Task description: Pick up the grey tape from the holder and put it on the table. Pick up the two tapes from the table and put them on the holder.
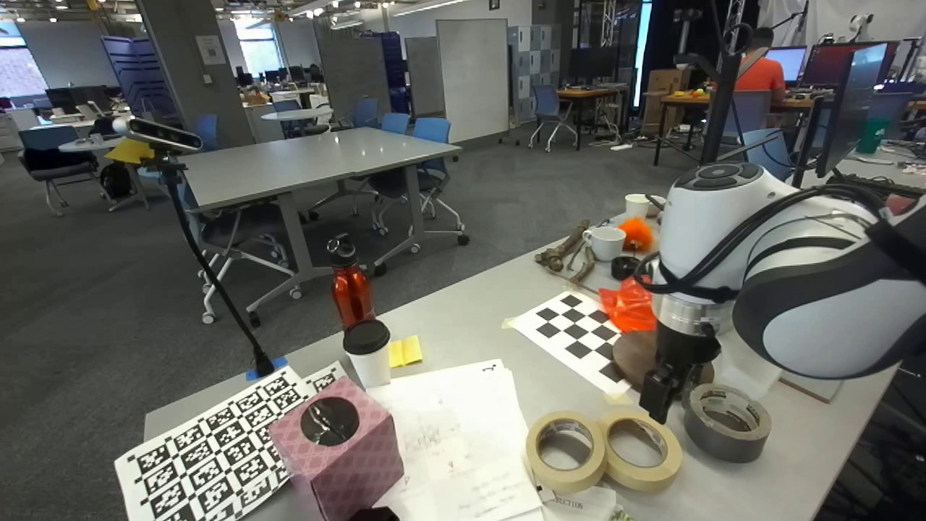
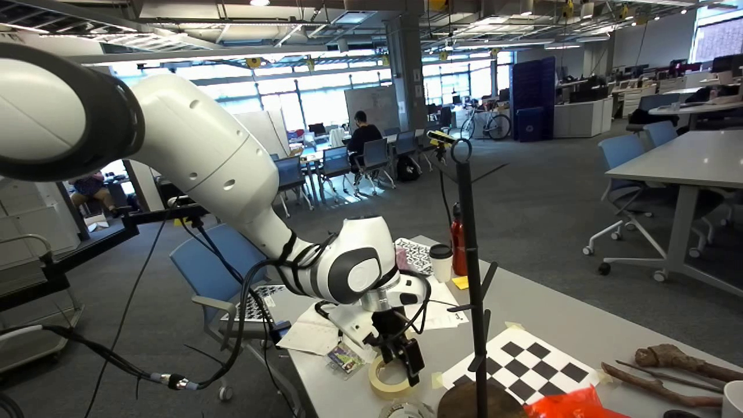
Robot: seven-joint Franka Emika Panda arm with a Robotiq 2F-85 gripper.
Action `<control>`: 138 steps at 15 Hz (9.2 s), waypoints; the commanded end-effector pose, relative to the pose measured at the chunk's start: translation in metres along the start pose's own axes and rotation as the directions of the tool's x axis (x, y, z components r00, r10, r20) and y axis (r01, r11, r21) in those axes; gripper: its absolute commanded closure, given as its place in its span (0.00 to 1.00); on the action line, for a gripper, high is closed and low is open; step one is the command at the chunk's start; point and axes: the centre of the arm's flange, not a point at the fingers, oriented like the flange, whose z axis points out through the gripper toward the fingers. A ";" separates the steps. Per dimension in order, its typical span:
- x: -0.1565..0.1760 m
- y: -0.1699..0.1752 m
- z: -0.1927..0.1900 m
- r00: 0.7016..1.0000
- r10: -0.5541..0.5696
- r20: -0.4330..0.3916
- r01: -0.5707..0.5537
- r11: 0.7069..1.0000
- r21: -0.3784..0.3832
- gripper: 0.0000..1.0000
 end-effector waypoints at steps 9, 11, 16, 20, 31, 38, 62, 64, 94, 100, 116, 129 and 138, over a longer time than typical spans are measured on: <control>0.041 -0.028 0.041 0.984 -0.177 0.022 0.177 0.984 0.003 0.00; 0.043 -0.025 0.046 0.983 -0.182 0.025 0.181 0.983 0.034 0.00; 0.045 -0.024 0.059 0.979 -0.202 0.038 0.198 0.977 0.072 0.29; 0.045 -0.024 0.064 0.977 -0.210 0.043 0.205 0.975 0.084 0.57; 0.032 -0.028 0.048 0.979 -0.203 0.028 0.201 0.978 0.056 0.94; 0.003 -0.028 0.024 0.982 -0.183 0.048 0.181 0.983 0.044 0.94; -0.054 0.034 -0.045 0.999 -0.029 -0.039 0.023 0.988 -0.153 0.94; -0.061 0.040 -0.051 0.999 -0.033 -0.037 0.029 0.992 -0.122 0.94; -0.142 0.143 -0.099 0.989 0.130 -0.065 -0.132 0.991 -0.028 0.94; -0.166 0.194 -0.113 0.953 0.274 -0.131 -0.269 0.961 0.059 0.94; -0.156 0.217 -0.130 0.862 0.435 -0.260 -0.385 0.896 0.223 0.94; -0.171 0.259 -0.185 0.772 0.525 -0.359 -0.460 0.851 0.254 0.94; -0.175 0.272 -0.224 0.698 0.565 -0.440 -0.472 0.825 0.311 0.94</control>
